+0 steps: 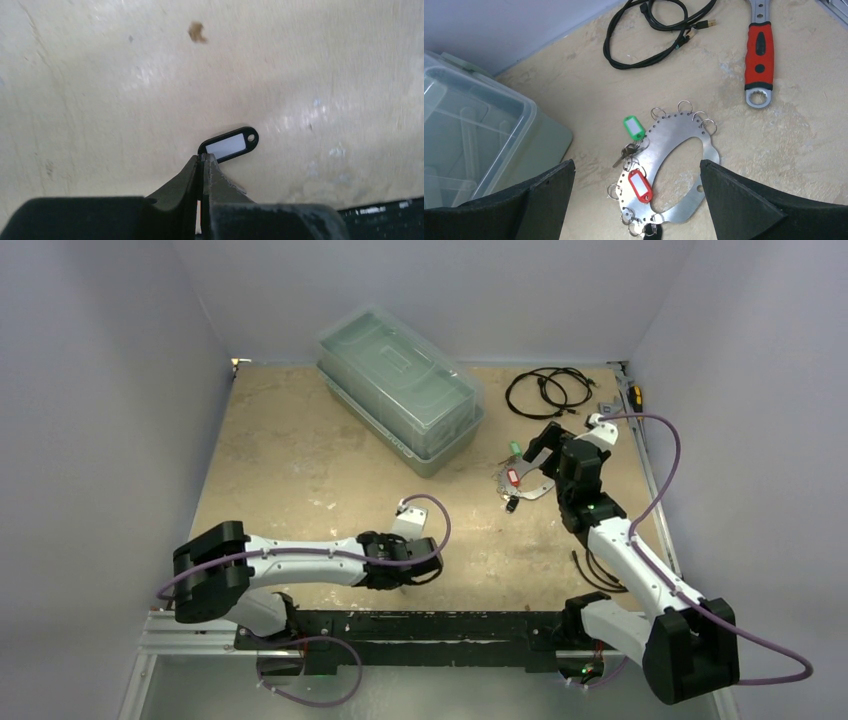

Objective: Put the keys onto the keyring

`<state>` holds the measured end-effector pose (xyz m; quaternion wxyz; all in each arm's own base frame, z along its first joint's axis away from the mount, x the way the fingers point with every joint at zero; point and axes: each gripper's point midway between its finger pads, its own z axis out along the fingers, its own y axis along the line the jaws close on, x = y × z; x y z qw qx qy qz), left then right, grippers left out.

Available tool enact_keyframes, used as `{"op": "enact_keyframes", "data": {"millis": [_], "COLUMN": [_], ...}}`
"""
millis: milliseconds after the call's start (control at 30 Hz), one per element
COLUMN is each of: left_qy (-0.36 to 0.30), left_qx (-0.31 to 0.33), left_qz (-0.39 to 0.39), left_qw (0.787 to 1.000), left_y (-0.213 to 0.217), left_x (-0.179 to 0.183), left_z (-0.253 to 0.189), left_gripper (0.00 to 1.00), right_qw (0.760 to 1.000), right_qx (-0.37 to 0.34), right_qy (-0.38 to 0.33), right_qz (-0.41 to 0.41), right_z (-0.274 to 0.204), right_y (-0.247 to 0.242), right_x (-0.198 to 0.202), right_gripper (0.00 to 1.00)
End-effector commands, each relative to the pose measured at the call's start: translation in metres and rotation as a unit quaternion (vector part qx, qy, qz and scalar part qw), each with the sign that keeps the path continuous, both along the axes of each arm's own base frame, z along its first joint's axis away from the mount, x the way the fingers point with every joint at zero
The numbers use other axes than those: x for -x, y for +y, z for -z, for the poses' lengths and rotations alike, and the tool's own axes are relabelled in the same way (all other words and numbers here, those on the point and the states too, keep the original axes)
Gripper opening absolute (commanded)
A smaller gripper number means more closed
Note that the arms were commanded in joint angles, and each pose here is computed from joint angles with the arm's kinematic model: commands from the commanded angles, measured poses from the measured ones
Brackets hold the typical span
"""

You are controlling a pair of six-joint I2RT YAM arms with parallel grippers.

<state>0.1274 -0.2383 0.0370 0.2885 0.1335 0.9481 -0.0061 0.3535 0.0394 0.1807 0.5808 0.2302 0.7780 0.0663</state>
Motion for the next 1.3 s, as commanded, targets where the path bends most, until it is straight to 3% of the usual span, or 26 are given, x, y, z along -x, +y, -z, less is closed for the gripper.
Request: {"op": "enact_keyframes", "data": {"millis": [0, 200, 233, 300, 400, 467, 667, 833, 1067, 1267], "left_qy": [-0.066, -0.094, -0.099, -0.115, -0.134, -0.138, -0.162, -0.206, -0.241, -0.243], "left_qx": [0.016, 0.018, 0.017, 0.019, 0.028, 0.028, 0.045, 0.027, -0.082, -0.048], "left_qz": [-0.009, -0.034, -0.036, -0.034, -0.027, -0.017, 0.016, 0.046, 0.063, 0.082], "left_qw": [0.998, 0.995, 0.994, 0.993, 0.990, 0.990, 0.986, 0.977, 0.965, 0.965], "left_y": [-0.001, 0.013, 0.014, 0.015, 0.015, 0.015, 0.016, 0.032, 0.064, 0.057], "left_x": [-0.047, -0.081, -0.084, -0.088, -0.092, -0.092, -0.092, -0.095, -0.104, -0.099], "left_z": [-0.021, -0.030, -0.034, -0.044, -0.059, -0.066, -0.115, -0.159, -0.151, -0.142], "left_gripper": [0.00, 0.00, 0.13, 0.49, 0.73, 0.78, 0.77, 0.75, 0.68, 0.60], "right_qw": [1.000, 1.000, 1.000, 1.000, 0.998, 0.995, 0.988, 0.985, 0.978, 0.975], "right_qx": [0.001, 0.005, 0.006, 0.010, 0.001, -0.005, 0.009, 0.011, 0.041, 0.072], "right_qy": [-0.006, 0.012, 0.016, 0.029, 0.065, 0.097, 0.147, 0.166, 0.203, 0.210], "right_qz": [0.000, 0.000, -0.001, -0.006, -0.015, -0.031, -0.039, -0.051, -0.017, 0.005], "right_z": [0.002, 0.012, 0.015, 0.024, 0.044, 0.059, 0.079, 0.082, 0.091, 0.092], "right_y": [0.001, 0.002, 0.002, 0.005, 0.013, 0.022, 0.028, 0.038, 0.031, 0.022], "right_x": [-0.004, -0.006, -0.007, -0.010, -0.017, -0.023, -0.040, -0.053, -0.074, -0.088], "right_gripper": [0.99, 0.99, 0.99, 0.99, 0.99, 0.99, 0.99, 0.92, 0.84, 0.76]}}
